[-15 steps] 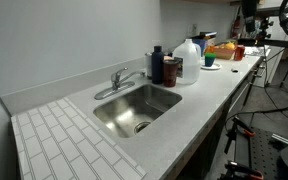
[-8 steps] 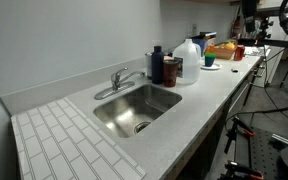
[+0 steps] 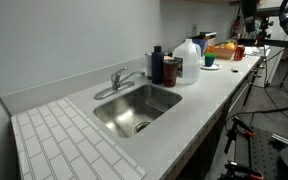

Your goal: Turn the faucet to the left

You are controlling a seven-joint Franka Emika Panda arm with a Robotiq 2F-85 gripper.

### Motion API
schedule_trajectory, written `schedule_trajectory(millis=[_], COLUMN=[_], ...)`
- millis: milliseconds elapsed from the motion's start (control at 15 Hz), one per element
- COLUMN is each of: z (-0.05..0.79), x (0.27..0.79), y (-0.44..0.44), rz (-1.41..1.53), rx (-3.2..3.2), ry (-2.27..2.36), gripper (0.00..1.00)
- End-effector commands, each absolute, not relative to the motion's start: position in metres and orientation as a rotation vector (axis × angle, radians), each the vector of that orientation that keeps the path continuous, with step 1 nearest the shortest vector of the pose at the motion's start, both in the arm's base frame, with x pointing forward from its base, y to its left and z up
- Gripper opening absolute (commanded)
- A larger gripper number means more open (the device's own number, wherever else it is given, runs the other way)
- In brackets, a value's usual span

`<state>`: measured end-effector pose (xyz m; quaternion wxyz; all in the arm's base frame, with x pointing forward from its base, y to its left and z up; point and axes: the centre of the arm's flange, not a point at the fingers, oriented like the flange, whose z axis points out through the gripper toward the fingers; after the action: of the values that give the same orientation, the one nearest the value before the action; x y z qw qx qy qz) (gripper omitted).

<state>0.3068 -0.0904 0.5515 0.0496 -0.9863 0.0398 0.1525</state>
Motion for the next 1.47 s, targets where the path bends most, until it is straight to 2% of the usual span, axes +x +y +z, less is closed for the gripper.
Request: schedule_trajectory(millis=[0,400,1000,1067,1400], z=[0.552,0.550,0.550,0.553,0.551], x=[0.307,0.308,0.321,0.323,0.326], y=[-0.090,-0.090,-0.092,-0.093,-0.093], rz=[0.464,0.432,0.204,0.276,0.250], rx=[-3.004,-3.012,-3.037,-3.042,-3.046], ry=[0.121,0.144,0.135,0.132,0.132], gripper=[1.00,1.00,1.00,1.00,1.00])
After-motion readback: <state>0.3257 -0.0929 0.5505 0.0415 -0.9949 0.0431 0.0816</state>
